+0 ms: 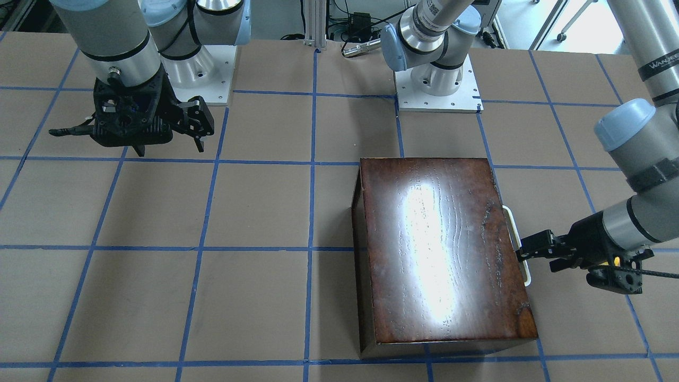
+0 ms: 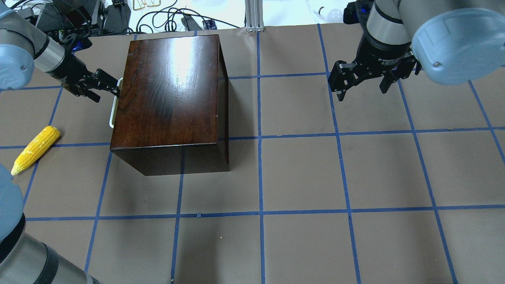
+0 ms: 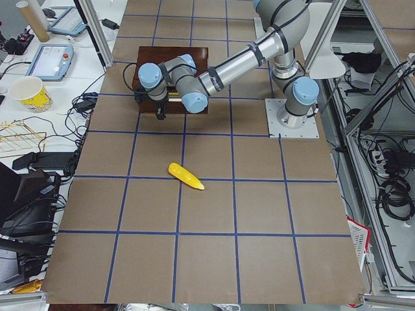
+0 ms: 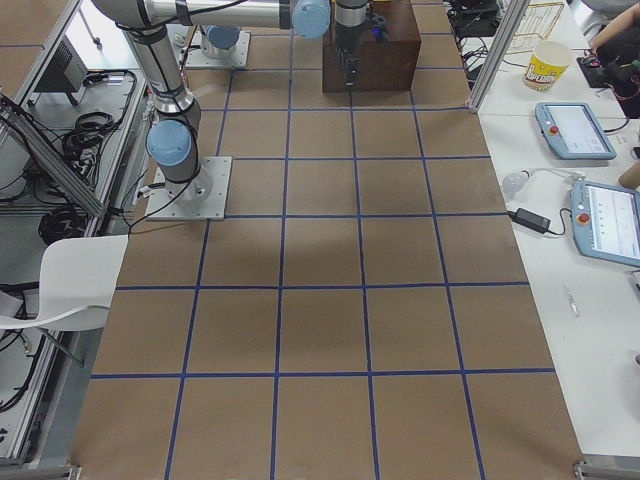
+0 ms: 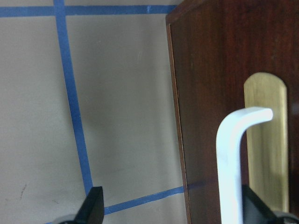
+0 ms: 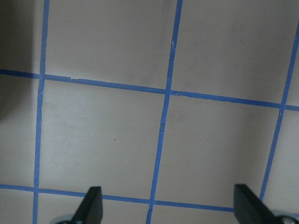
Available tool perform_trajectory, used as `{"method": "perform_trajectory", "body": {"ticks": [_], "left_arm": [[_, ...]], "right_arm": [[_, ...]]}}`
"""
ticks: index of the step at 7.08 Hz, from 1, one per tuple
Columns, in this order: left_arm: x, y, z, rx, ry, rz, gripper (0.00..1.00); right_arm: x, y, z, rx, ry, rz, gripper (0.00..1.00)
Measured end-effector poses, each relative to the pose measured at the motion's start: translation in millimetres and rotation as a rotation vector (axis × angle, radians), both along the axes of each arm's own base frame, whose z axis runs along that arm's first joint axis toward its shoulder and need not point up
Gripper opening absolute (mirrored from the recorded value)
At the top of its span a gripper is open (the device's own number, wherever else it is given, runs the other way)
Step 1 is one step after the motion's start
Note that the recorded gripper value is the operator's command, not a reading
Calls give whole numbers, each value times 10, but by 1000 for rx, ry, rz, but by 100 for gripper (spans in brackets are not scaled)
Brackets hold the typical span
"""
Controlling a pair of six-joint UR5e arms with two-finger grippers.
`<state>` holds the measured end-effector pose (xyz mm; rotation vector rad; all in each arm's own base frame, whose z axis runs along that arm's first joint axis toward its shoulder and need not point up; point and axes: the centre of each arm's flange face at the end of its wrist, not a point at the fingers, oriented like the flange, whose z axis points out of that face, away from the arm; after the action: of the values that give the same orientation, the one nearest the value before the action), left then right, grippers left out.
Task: Open drawer and put corn inside
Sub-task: 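Grasp the white drawer handle with the left gripper, then pull the drawer outward from the cabinet with the left gripper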
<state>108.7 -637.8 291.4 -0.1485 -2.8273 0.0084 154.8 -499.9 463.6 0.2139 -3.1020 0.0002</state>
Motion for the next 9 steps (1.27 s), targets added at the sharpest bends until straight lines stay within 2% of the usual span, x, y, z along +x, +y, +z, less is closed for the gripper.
{"method": "perform_trajectory", "body": {"ticks": [9], "left_arm": [[400,48,-33,-23,-20,-19,100]], "right_arm": [[10,2,-2,0,0,2,100]]}}
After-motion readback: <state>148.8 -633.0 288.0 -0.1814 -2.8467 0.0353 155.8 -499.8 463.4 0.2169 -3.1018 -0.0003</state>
